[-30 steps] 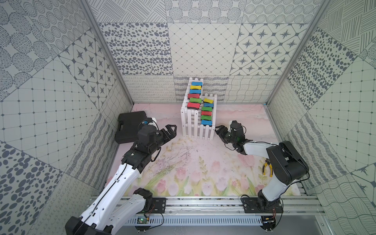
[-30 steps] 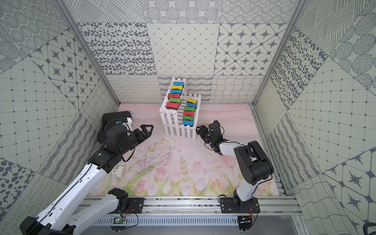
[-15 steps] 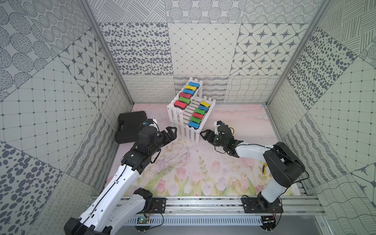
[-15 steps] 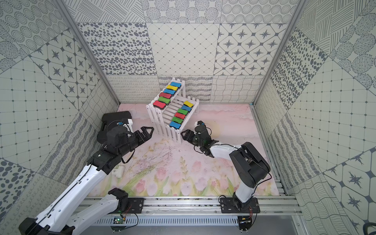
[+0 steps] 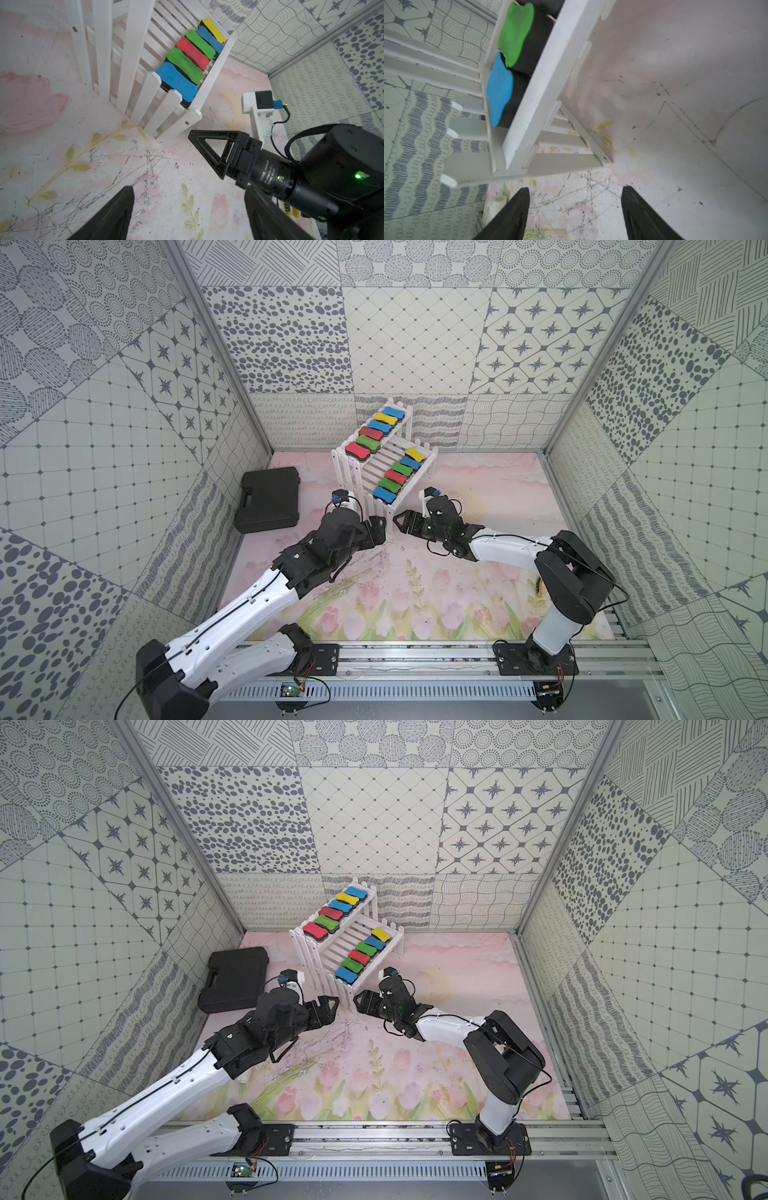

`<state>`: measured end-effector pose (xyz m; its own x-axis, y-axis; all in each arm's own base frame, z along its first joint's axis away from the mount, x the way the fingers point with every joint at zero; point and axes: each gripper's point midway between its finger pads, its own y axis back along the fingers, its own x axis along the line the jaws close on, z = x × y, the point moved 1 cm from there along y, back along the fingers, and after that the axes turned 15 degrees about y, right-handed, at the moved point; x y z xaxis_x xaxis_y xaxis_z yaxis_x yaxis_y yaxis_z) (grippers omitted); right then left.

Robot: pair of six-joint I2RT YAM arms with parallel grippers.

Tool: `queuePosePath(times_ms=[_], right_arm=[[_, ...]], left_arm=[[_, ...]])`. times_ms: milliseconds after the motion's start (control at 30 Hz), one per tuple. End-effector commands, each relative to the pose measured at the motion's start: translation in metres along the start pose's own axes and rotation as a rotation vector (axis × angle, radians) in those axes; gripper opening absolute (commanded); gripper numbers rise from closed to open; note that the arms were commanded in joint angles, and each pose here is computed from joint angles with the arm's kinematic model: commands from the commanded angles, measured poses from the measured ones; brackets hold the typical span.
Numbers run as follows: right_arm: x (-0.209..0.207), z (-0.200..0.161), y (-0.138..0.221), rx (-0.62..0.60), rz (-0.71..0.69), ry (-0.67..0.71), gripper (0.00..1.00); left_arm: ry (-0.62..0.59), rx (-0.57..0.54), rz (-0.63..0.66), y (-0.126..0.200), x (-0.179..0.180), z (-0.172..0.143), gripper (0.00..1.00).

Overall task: Remove the whiteboard erasers from the shelf
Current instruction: Adjust the shelf at the center of the board.

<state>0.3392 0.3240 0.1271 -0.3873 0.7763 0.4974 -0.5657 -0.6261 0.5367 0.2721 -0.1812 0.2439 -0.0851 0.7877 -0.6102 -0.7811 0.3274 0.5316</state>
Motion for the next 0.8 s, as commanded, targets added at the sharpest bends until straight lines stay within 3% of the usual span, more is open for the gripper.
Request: queuePosePath(times_ms=[0,133,333,500,767], right_arm=[[-0.009,0.01,0.031,-0.035,-0.091,0.092,0.74],[-0.033,0.007,0.063,-0.035,-0.203,0.127,0.74],[-0.073,0.003,0.1,-0.048,-0.244,0.043,0.74],[-0.091,0.002,0.118,-0.05,-0.278,0.021,0.74],[-0.104,0.003,0.13,-0.058,-0.286,-0.005,0.75]], left_arm=[[-0.171,-0.15,0.146,-0.008,-0.01,0.007,0.86],[-0.236,-0.141,0.224,-0.029,-0.028,-0.002,0.83],[-0.196,-0.102,0.302,-0.053,-0.039,-0.005,0.82],[-0.096,-0.012,0.433,-0.065,-0.023,-0.001,0.76],[0.029,0.072,0.51,-0.085,0.003,-0.002,0.72]])
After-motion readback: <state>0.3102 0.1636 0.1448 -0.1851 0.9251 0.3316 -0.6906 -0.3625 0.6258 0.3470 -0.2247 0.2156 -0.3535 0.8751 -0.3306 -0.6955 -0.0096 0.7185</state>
